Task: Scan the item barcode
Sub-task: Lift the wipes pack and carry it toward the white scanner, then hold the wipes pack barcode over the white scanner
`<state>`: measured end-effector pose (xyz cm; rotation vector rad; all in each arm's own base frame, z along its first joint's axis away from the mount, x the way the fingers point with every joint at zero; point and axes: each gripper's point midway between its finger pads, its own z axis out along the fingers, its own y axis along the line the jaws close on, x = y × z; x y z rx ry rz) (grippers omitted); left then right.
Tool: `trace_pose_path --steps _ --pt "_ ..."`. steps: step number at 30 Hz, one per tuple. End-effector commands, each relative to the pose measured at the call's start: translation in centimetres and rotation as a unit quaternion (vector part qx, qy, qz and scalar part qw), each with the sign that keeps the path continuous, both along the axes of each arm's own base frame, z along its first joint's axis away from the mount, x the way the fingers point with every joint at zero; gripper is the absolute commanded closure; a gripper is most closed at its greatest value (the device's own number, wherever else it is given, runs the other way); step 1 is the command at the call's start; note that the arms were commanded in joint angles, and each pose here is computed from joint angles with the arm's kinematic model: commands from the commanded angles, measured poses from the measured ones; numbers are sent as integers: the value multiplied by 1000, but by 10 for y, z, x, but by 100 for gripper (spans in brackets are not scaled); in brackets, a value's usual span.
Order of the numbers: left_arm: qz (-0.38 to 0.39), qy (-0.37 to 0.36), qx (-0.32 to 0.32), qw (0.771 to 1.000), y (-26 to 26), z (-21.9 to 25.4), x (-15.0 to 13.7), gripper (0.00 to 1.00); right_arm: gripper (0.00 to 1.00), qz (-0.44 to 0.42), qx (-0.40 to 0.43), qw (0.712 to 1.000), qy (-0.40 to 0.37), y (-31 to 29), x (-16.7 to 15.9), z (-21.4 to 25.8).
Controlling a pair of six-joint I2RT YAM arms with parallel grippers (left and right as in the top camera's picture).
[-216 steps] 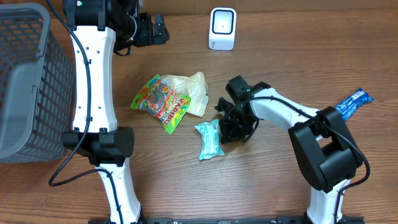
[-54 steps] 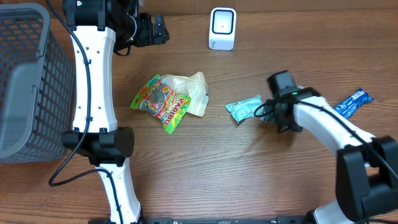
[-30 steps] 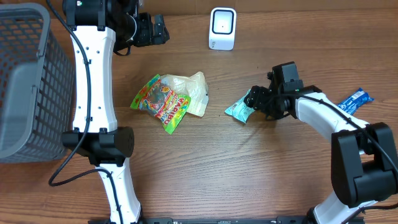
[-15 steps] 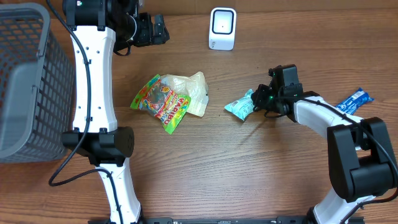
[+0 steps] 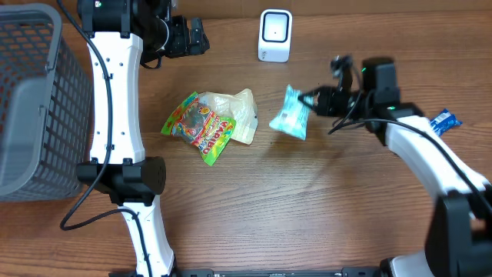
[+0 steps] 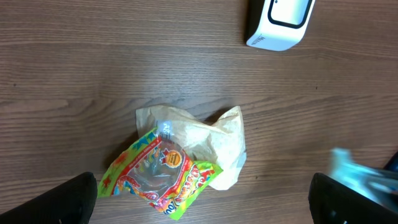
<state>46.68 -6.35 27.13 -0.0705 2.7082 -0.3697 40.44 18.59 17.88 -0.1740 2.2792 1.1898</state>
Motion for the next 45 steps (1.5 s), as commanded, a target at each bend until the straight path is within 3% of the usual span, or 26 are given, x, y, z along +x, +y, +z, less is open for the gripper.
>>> trace_pose_path --steps 1,3,11,19,22,26,32,41,42,45 --pt "-4 -13 -1 1000 -5 12 -5 0 96 44 37 993 -106 7 -10 86" --pt "-4 -13 -1 1000 -5 12 -5 0 96 31 30 989 -144 4 -7 113" --pt "-4 -13 -1 1000 -5 12 -5 0 96 -2 -1 973 -229 -5 11 150" --pt "-4 -13 -1 1000 -6 12 -5 0 96 -81 -39 960 -264 -26 37 158" --pt "-4 -13 -1 1000 -5 12 -5 0 96 -133 -116 939 -296 -45 53 153" --pt "-4 -13 -1 1000 -5 12 -5 0 96 -189 -232 892 -339 -57 70 149" --pt "-4 -13 -1 1000 -5 12 -5 0 96 -238 -419 767 -423 -41 100 140" --pt "-4 -13 -1 1000 -5 12 -5 0 96 -239 -510 650 -511 -18 150 99" --pt "-4 -13 -1 1000 -5 12 -5 0 96 -224 -529 626 -528 -13 156 89" --pt "-4 -13 -1 1000 -5 12 -5 0 96 -188 -550 589 -562 1 165 66"
